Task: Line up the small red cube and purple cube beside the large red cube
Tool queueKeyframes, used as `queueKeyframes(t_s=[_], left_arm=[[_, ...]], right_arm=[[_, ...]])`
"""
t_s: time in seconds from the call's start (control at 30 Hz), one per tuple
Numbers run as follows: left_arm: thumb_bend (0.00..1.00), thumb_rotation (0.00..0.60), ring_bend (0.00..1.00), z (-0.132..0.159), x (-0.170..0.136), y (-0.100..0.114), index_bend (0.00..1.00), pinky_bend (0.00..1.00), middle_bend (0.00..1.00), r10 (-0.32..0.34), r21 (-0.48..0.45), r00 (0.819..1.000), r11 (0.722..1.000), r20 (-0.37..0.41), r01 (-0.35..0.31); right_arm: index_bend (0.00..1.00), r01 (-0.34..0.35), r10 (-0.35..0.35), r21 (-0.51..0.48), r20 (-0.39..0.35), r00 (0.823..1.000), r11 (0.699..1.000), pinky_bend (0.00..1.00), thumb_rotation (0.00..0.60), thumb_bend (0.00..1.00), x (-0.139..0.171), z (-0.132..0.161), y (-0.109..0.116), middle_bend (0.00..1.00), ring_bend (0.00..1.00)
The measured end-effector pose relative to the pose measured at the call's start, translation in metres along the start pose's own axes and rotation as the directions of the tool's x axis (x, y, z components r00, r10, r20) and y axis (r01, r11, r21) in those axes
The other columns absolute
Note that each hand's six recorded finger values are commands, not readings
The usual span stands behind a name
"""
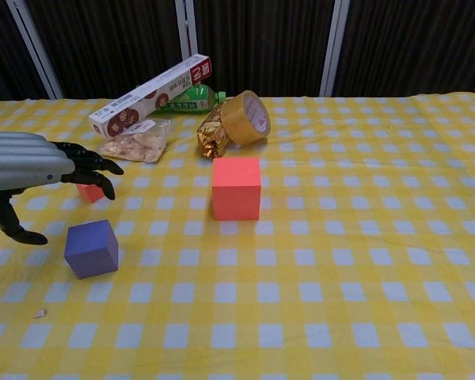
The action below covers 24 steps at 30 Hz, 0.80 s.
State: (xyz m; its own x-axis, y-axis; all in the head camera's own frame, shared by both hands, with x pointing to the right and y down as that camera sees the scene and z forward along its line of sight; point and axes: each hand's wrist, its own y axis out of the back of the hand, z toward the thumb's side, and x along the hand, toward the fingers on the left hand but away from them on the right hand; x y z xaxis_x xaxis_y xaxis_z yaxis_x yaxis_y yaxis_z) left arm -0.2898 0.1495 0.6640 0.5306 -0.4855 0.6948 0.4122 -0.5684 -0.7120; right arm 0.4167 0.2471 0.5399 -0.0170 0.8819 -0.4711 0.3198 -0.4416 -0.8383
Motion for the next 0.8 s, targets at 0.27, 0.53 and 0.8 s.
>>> queueKeyframes(t_s=[0.27,0.53,0.8], left_arm=[[0.27,0.6,0.0,0.01,0.014,-0.006,0.18,0.0,0.0,-0.024,-0.026,1.0,0.999,0.01,0.024],[0.32,0.6,0.0,0.019,0.024,-0.009,0.31,0.0,0.0,-0.039,-0.045,0.999,0.998,0.022,0.04],[0.35,0.6,0.0,0.021,0.027,-0.013,0.38,0.0,0.0,-0.049,-0.075,0.999,0.996,0.009,0.049]], right_arm=[[0.0,0.001,-0.001,-0.004,0.002,1.0,1.0,0.0,0.6,0.31,0.0,0.0,0.0,0.0,0.0],[0.0,0.004,-0.004,-0.005,0.002,1.0,1.0,0.0,0.6,0.31,-0.001,0.0,0.001,0.0,0.0],[0.0,0.004,-0.004,-0.007,0.002,1.0,1.0,0.0,0.6,0.31,0.0,0.0,0.001,0.0,0.0]])
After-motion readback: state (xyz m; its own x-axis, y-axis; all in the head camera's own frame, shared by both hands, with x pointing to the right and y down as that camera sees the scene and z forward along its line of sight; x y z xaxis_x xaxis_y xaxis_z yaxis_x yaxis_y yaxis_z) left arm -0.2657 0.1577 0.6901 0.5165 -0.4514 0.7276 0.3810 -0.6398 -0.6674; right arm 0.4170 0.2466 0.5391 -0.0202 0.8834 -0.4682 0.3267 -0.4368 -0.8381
